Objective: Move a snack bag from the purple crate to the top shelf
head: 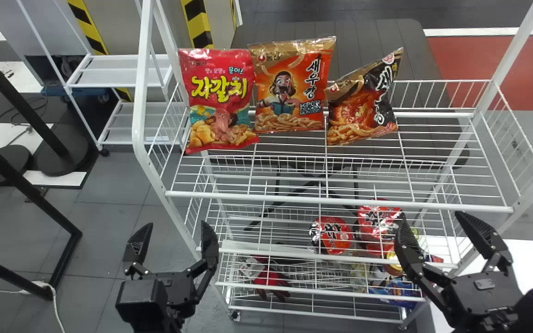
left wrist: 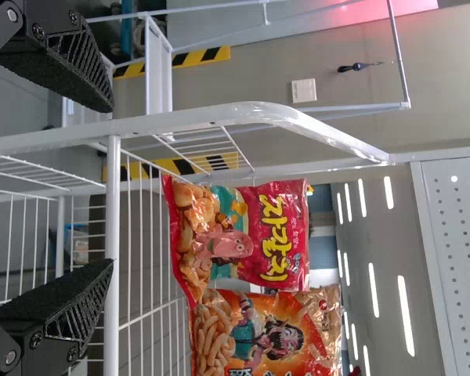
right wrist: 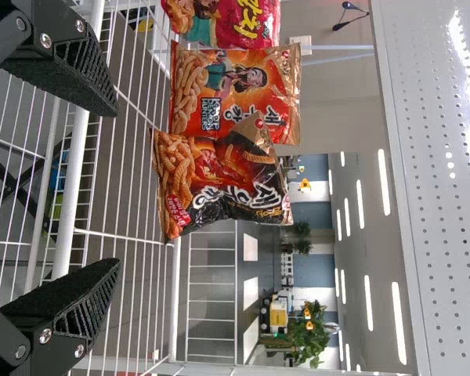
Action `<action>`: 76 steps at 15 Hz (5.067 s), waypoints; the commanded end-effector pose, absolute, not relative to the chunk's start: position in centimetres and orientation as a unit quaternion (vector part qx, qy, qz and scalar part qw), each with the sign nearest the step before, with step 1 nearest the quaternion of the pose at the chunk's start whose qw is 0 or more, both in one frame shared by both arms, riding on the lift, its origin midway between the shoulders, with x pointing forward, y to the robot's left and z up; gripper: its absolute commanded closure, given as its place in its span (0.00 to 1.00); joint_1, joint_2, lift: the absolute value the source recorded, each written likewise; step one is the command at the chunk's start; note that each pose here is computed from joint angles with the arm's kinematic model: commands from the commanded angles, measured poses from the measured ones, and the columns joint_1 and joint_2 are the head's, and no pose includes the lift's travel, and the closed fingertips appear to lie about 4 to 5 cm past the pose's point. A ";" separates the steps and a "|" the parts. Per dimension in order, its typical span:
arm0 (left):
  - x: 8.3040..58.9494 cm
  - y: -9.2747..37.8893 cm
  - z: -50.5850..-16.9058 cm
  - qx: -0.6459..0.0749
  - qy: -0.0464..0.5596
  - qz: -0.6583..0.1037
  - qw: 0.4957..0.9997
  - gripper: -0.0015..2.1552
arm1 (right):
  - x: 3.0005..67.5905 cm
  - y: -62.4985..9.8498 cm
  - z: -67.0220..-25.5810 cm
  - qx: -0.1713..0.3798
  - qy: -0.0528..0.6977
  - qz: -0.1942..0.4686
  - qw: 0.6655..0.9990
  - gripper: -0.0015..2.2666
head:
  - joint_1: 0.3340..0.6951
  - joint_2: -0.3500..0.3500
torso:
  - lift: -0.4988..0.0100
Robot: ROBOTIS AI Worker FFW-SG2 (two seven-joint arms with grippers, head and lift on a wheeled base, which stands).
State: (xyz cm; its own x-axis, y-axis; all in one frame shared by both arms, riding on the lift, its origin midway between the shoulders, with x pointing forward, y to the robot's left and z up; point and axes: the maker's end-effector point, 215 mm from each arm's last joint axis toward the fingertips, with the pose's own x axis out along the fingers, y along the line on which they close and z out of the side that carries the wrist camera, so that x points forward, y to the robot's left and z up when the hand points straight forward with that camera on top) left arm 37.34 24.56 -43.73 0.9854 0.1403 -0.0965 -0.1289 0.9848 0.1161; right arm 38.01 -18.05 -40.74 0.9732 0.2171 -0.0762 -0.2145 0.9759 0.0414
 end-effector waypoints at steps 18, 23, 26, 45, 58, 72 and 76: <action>37.3 24.6 -43.7 0.056 0.052 0.068 0.995 0.06 | 38.1 -18.0 -41.1 0.018 0.050 0.108 0.993 0.06 | 1.00 0.64 | 0.96; 37.3 24.6 -43.7 0.056 0.052 0.068 0.995 0.06 | 38.1 -18.3 -41.3 0.026 0.054 0.103 0.993 0.06 | 1.00 0.64 | 0.92; 37.4 24.5 -43.6 0.055 0.051 0.067 0.995 0.06 | 38.2 -18.3 -41.3 0.026 0.055 0.102 0.993 0.06 | 1.00 0.64 | 0.90; 37.4 24.5 -43.7 0.057 0.053 0.067 0.995 0.06 | 38.2 -18.3 -41.8 0.025 0.065 0.101 0.992 0.06 | 1.00 0.63 | 0.75; 37.2 24.8 -43.7 0.056 0.050 0.072 0.995 0.06 | 38.2 -18.3 -42.1 0.024 0.067 0.101 0.992 0.06 | 1.00 0.64 | 0.65; 36.5 24.6 -43.5 0.056 0.050 0.074 0.994 0.06 | 38.1 -18.4 -42.3 0.019 0.066 0.103 0.992 0.06 | 1.00 0.64 | 0.54; 36.3 24.7 -43.2 0.056 0.049 0.074 0.994 0.06 | 38.0 -18.2 -42.0 0.020 0.064 0.105 0.992 0.06 | 1.00 0.64 | 0.51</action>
State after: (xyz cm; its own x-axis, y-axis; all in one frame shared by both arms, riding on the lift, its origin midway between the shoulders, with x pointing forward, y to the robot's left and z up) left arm 36.35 24.68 -43.33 0.9841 0.1532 -0.0897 -0.1421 0.9827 0.1191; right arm 38.04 -18.25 -42.07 0.9699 0.2097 -0.1241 -0.2045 0.9774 0.0529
